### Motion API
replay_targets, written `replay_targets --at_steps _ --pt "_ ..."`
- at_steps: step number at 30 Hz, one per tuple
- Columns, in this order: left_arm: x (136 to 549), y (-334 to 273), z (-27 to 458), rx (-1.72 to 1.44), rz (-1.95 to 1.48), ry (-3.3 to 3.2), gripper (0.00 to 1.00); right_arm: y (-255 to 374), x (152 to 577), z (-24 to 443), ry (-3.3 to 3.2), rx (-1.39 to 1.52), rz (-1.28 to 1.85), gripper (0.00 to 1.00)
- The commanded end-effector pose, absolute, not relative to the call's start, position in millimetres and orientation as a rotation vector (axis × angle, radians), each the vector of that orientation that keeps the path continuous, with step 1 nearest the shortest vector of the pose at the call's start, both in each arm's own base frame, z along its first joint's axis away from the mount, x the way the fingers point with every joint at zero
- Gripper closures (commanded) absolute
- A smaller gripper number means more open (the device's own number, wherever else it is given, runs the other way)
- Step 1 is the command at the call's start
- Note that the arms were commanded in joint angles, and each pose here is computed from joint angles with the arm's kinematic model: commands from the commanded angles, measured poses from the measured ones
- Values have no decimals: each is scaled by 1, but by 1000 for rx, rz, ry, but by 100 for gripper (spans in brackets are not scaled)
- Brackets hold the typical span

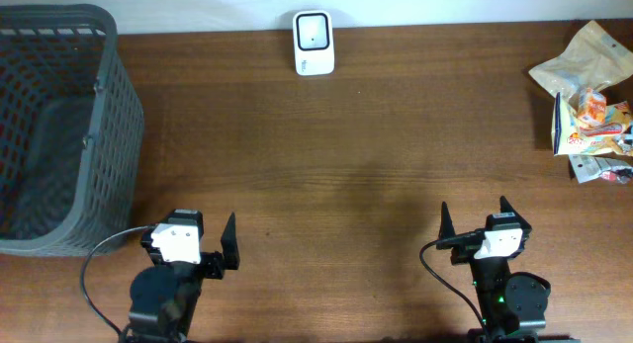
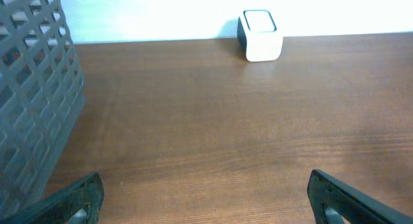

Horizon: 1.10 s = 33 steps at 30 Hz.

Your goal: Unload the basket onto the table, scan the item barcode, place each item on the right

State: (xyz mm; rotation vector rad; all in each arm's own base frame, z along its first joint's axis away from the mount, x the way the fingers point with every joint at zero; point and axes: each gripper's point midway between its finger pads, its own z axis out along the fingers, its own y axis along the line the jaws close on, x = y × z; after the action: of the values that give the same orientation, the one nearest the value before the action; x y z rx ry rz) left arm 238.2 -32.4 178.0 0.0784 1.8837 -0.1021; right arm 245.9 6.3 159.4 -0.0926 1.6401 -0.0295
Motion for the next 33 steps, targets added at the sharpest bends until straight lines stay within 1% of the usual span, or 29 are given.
replay_targets --at_steps 1,4,7,14,33 --pt "238 -33 169 115 -84 1800 1 3 246 156 1646 -68 -35 2" --pt "241 -25 163 76 -67 1713 1 3 246 156 1646 -68 -35 2" --pt "246 -12 171 29 -38 1596 1 3 246 156 1646 -68 -35 2" --pt "246 9 156 -35 24 1650 1 3 246 156 1646 -68 -35 2" --pt "246 9 156 -31 28 1653 1 3 246 156 1646 -68 -35 2"
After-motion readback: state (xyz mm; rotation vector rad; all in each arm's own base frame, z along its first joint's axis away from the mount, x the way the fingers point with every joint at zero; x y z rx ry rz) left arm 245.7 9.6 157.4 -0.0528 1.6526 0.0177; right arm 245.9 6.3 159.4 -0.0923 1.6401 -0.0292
